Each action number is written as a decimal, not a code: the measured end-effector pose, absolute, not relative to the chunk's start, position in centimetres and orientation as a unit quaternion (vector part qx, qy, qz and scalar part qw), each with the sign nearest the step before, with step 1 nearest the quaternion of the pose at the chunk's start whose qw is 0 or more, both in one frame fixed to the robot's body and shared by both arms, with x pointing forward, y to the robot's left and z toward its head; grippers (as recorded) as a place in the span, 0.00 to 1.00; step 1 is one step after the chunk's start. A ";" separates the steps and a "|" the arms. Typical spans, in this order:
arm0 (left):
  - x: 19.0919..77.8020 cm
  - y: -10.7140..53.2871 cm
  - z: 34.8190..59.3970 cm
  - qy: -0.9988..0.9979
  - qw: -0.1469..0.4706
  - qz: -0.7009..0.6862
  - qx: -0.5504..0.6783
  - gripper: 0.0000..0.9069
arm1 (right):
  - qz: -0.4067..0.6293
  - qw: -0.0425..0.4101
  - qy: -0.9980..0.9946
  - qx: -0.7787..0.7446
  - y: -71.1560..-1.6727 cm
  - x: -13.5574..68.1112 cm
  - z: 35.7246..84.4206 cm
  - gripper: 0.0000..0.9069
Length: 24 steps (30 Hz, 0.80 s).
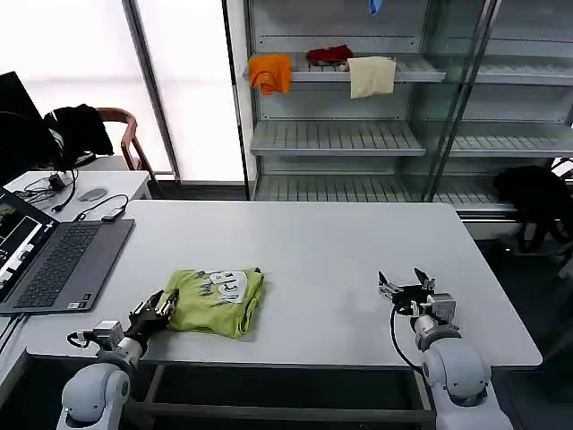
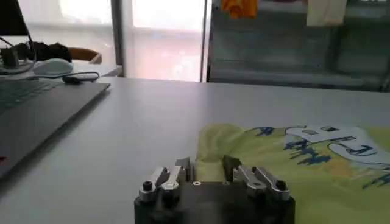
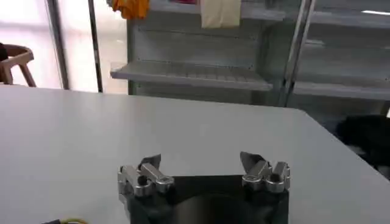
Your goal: Fold and organize the clothes.
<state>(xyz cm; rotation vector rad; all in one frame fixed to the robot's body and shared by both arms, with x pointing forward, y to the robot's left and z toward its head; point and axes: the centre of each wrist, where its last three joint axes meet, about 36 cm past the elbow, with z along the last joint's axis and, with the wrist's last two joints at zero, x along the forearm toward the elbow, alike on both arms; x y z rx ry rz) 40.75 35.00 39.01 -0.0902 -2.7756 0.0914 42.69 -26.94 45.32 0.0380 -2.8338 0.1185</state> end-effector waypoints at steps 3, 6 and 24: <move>40.7 34.9 39.0 -0.982 0.181 0.040 -0.038 0.00 | 0.041 0.152 -0.987 0.012 -26.9 42.7 45.3 1.00; 40.7 34.9 39.1 -0.982 0.180 0.047 -0.044 0.00 | 0.041 0.151 -0.988 0.011 -26.8 42.7 45.4 1.00; 40.8 36.8 40.4 -0.989 0.138 0.001 -0.048 0.00 | 0.045 0.143 -0.989 0.011 -27.4 42.8 45.8 1.00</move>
